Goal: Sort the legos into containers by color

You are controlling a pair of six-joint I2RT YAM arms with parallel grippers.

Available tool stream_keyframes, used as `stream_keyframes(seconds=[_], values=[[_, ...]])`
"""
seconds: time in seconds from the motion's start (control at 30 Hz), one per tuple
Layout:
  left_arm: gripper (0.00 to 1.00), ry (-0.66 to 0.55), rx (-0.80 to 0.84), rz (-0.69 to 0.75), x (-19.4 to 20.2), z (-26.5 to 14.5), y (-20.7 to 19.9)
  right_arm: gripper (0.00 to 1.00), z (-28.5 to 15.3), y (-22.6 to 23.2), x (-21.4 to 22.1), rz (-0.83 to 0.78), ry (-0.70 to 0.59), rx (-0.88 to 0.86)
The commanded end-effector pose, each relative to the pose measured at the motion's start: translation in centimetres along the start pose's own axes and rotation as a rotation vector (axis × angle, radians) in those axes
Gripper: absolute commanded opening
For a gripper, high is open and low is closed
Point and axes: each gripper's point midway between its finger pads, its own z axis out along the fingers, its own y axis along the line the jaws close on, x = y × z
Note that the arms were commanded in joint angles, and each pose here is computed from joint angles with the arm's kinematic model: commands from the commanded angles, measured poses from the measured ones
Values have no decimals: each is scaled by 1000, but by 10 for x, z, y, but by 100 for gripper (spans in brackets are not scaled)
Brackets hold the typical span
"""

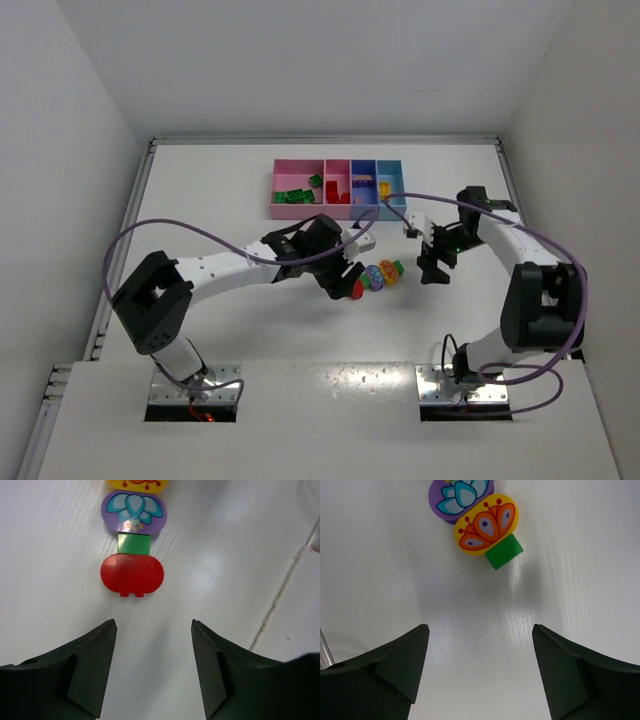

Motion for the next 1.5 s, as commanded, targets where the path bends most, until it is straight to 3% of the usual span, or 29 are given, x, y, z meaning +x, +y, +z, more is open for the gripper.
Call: stream_keyframes(seconds=[0.0,0.7,1.27,1.47], values=[[67,-141,-98,-16,-35,7,11,84,-17,-13,-2,-57,-16,76],[67,-108,-7,-12,-52,75,14,84,-65,-6,34,205,-83,203],[67,24,11,20,-12,106,18,84,-80,-16,43,281,-112,225],[59,53,-33,14,-7,117,29,84,-80,-16,43,281,-112,225]])
